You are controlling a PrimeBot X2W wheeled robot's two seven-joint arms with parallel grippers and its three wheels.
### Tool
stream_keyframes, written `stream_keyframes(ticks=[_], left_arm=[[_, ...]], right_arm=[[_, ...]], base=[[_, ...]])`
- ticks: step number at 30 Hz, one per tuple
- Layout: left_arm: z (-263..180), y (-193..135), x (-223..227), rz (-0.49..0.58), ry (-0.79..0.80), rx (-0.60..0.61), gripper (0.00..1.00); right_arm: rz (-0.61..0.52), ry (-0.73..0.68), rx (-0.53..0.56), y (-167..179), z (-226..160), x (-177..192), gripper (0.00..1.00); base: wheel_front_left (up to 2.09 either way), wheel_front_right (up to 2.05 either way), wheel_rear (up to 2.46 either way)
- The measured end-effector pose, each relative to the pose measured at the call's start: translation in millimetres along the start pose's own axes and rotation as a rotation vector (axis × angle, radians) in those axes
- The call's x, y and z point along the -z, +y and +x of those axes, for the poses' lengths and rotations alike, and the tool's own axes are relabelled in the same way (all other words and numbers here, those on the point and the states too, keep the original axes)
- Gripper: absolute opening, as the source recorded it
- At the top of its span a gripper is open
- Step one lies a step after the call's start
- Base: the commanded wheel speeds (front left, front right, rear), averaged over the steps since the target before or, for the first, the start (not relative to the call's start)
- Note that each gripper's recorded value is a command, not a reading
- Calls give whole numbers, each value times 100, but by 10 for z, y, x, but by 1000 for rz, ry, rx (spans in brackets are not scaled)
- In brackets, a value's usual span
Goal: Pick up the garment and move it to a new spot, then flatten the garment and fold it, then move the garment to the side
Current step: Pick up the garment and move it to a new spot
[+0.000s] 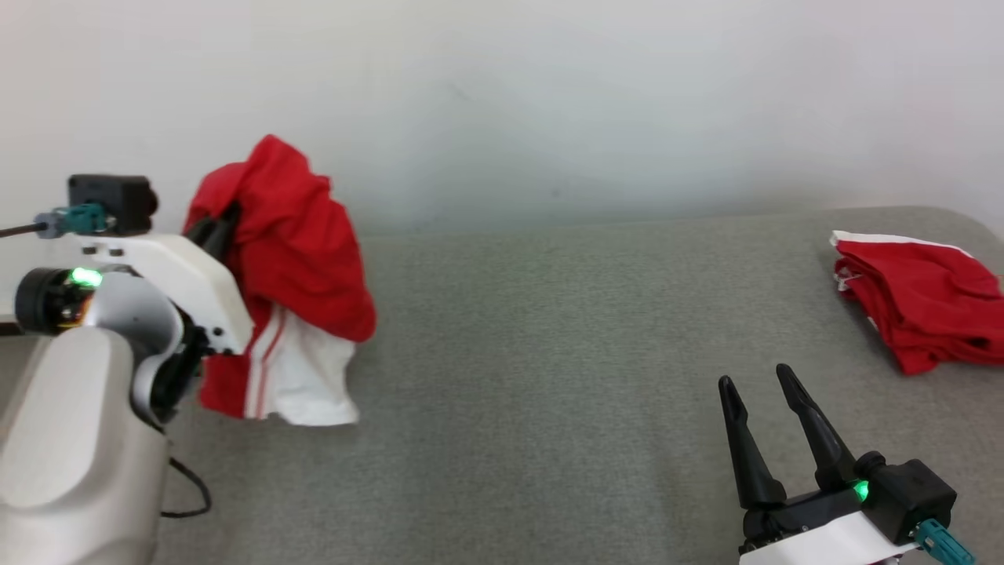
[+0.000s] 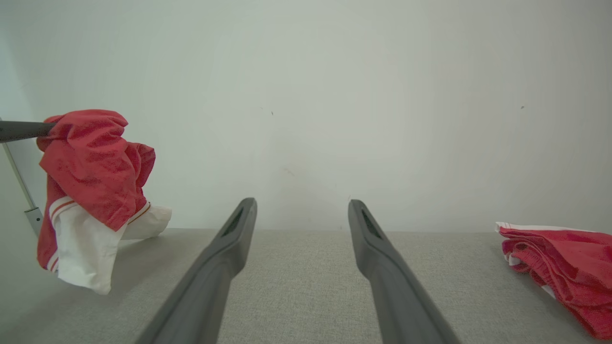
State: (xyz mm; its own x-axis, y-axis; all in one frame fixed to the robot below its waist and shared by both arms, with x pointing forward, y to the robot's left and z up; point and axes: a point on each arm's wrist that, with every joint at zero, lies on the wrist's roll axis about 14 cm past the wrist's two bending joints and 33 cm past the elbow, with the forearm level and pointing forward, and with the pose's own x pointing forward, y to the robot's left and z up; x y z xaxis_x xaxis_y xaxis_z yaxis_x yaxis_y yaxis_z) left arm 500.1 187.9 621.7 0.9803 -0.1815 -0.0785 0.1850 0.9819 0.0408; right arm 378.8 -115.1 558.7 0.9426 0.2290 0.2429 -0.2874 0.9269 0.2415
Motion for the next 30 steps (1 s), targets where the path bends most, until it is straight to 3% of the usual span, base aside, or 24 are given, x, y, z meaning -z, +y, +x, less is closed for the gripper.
stream_keyframes(ticks=[5, 12, 20, 24, 25, 26, 30], left_arm=[[-18, -626, -336, 5, -107, 151, 0], [-123, -1681, -477, -36, -167, 396, 0], [-219, -2739, 507, -88, 41, 632, 0], [-258, -3059, 947, -112, 118, 705, 0], [-266, -3111, 1058, -113, 142, 716, 73], [-269, -3152, 1147, -114, 164, 728, 100], [-248, -3258, 1301, -113, 185, 757, 100]], right_arm=[[-21, -22, 50, -167, -110, -106, 100], [-44, -36, 132, -416, -276, -192, 100], [-63, -40, 204, -613, -412, -247, 100], [-70, -26, 236, -703, -467, -220, 100], [-73, -25, 240, -718, -464, -222, 100], [-75, -26, 242, -728, -456, -228, 100], [-77, -16, 257, -775, -460, -199, 100]], base=[[0, 0, 0], [0, 0, 0], [0, 0, 0], [0, 0, 0], [0, 0, 0], [0, 0, 0], [0, 0, 0]])
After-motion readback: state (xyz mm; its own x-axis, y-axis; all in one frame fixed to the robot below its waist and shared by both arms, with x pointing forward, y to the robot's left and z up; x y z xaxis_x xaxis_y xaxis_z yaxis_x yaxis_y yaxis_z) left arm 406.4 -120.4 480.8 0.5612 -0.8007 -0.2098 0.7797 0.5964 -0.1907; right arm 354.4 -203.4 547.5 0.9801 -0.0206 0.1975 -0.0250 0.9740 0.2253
